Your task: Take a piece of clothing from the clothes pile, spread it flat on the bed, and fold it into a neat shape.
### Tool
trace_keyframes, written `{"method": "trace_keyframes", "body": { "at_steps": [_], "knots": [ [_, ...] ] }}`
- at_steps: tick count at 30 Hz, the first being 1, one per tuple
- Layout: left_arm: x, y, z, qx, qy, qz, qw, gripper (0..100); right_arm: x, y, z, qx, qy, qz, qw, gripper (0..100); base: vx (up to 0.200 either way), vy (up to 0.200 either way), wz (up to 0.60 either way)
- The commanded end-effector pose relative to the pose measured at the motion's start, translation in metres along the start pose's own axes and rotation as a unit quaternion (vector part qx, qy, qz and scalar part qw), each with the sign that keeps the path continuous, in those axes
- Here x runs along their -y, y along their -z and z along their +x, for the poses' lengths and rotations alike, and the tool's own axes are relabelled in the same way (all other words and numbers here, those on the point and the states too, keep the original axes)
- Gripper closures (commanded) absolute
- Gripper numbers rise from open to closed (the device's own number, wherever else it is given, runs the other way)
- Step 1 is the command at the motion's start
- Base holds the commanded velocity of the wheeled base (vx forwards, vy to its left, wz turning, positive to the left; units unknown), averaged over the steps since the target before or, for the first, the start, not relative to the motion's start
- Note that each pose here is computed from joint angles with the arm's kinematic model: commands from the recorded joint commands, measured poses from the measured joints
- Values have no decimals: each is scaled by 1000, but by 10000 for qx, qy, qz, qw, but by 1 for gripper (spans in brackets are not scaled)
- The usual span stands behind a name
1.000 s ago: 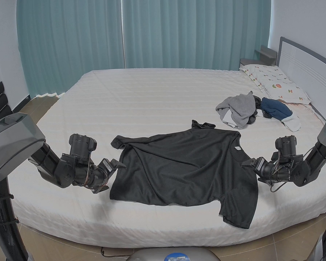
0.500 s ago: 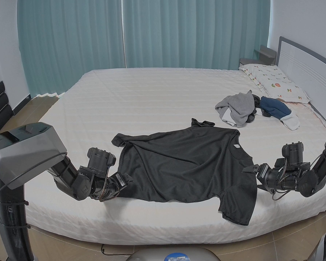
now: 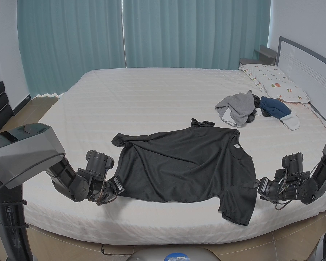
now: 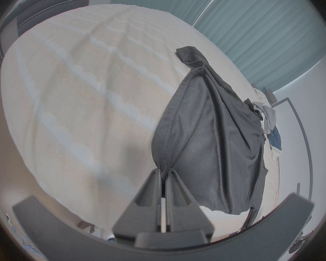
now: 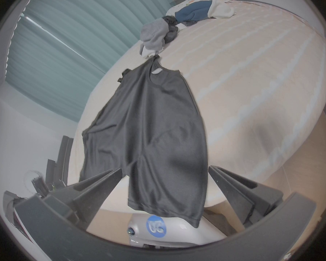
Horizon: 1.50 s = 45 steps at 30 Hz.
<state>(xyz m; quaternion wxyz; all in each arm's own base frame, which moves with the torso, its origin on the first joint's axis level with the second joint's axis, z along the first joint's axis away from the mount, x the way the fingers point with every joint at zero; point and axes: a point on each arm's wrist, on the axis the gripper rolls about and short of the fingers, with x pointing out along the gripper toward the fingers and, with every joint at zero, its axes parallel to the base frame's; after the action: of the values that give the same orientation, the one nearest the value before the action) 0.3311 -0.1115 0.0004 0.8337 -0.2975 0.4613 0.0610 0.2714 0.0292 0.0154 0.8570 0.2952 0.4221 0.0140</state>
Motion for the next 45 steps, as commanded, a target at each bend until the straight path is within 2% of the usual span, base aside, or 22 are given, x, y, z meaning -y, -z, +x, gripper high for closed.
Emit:
{"method": "trace_keyframes", "body": {
  "at_steps": [1, 20, 21, 29, 33, 40, 41, 45],
  "knots": [
    [-1, -6, -12, 72, 13, 8, 10000, 100, 12, 13, 8, -325, 229, -12, 9992, 0, 0, 0, 0],
    [-4, -11, -15, 103, -6, 9, 9999, 100, 15, 9, 34, -456, 158, 72, 9988, 0, 0, 0, 0],
    [-4, -11, -15, 103, -6, 9, 9999, 100, 16, 9, 35, -458, 166, 79, 9988, 100, 0, 0, 0],
    [-6, -14, -16, 128, -19, -20, 9999, 100, 16, 9, 32, -442, 186, 38, 9988, 100, 0, 0, 0],
    [-12, -13, -22, -16, -215, 229, 9995, 100, 18, 4, 19, -320, 244, 44, 9992, 100, 0, 0, 0],
    [-23, -15, -36, -301, -581, 527, 9965, 100, 34, -3, -6, -520, 610, -332, 9962, 100, 0, 0, 0],
    [-27, -12, -40, -502, -753, 702, 9934, 100, 37, -3, -12, -596, 683, -466, 9948, 100, 0, 0, 0],
    [-31, -9, -44, -738, -941, 843, 9892, 100, 40, 6, -15, -864, 779, -647, 9911, 100, 0, 0, 0]
  ]
}}
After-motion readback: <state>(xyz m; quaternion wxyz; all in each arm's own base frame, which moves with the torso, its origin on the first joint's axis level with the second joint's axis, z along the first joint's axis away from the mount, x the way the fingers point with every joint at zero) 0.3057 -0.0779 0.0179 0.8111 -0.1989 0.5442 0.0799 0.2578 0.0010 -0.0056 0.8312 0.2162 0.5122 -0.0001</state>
